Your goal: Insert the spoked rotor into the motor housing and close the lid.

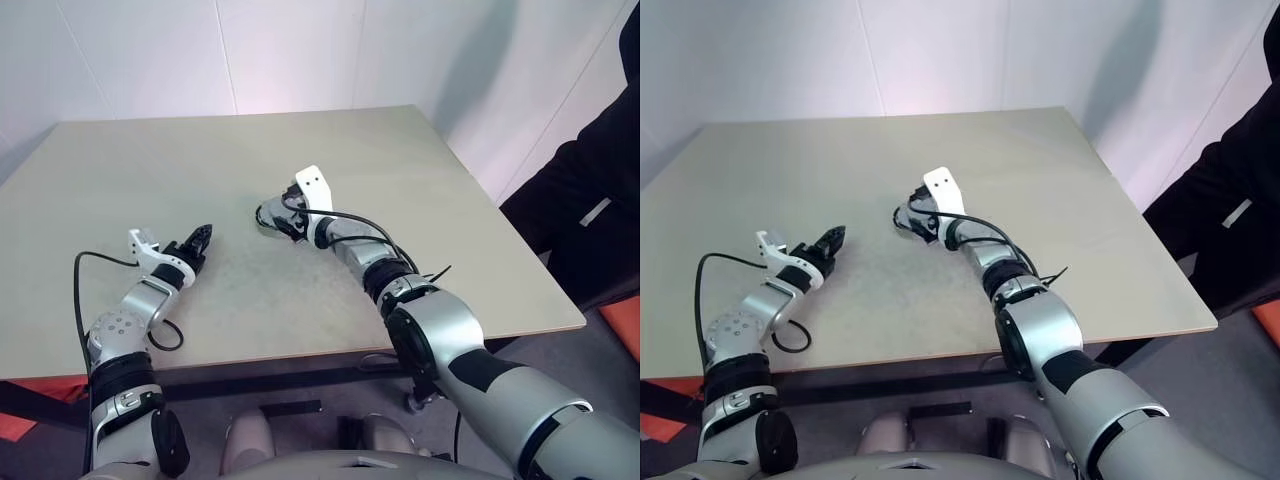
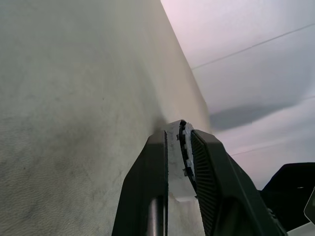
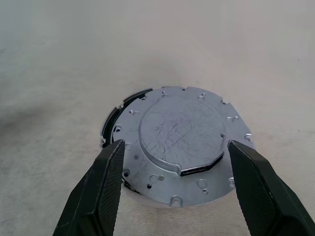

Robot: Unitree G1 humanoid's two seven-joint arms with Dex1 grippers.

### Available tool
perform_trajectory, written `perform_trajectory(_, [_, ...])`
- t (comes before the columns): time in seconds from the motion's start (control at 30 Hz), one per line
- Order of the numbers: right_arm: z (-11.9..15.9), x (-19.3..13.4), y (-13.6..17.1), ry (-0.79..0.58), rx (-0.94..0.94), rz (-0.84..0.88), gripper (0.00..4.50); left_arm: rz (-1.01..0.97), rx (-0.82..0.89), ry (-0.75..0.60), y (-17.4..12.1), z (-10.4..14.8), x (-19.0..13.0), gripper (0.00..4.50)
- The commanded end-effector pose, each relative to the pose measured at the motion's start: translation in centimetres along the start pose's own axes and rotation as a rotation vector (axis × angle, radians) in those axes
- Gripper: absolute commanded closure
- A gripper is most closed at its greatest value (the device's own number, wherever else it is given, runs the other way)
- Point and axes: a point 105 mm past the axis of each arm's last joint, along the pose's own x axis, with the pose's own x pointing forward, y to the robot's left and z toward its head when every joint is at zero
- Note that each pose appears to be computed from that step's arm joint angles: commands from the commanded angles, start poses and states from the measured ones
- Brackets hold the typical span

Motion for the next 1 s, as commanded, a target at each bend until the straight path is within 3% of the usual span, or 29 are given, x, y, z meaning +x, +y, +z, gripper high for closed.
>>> perform_trajectory(0.03, [4.6, -0.3, -1.2, -0.136, 0.002, -0.010, 0.77, -0.088, 0.082, -0.006, -2.6, 0.4, 1.0, 3.68])
perform_trajectory(0.2, [9.5, -1.8, -3.2, -0.288, 0.025, 0.011, 0.77, -0.121, 0.187, 0.070, -4.4, -0.9, 3.9, 3.68])
perform_trajectory(0.27, [10.8, -2.7, -4.2, -0.332, 0.023, 0.004, 0.77, -0.093, 0.304, 0.119, -4.6, -1.7, 5.3, 3.68])
perform_trajectory(0.53, [11.4, -5.4, -8.4, -0.366, 0.011, -0.123, 0.77, 0.033, 0.633, 0.307, -4.0, -3.4, 8.9, 3.68])
perform_trajectory(1.0, [10.2, -5.9, -9.5, -0.340, 0.028, -0.190, 0.77, 0.221, 0.508, 0.443, -3.2, -5.1, 8.9, 3.68])
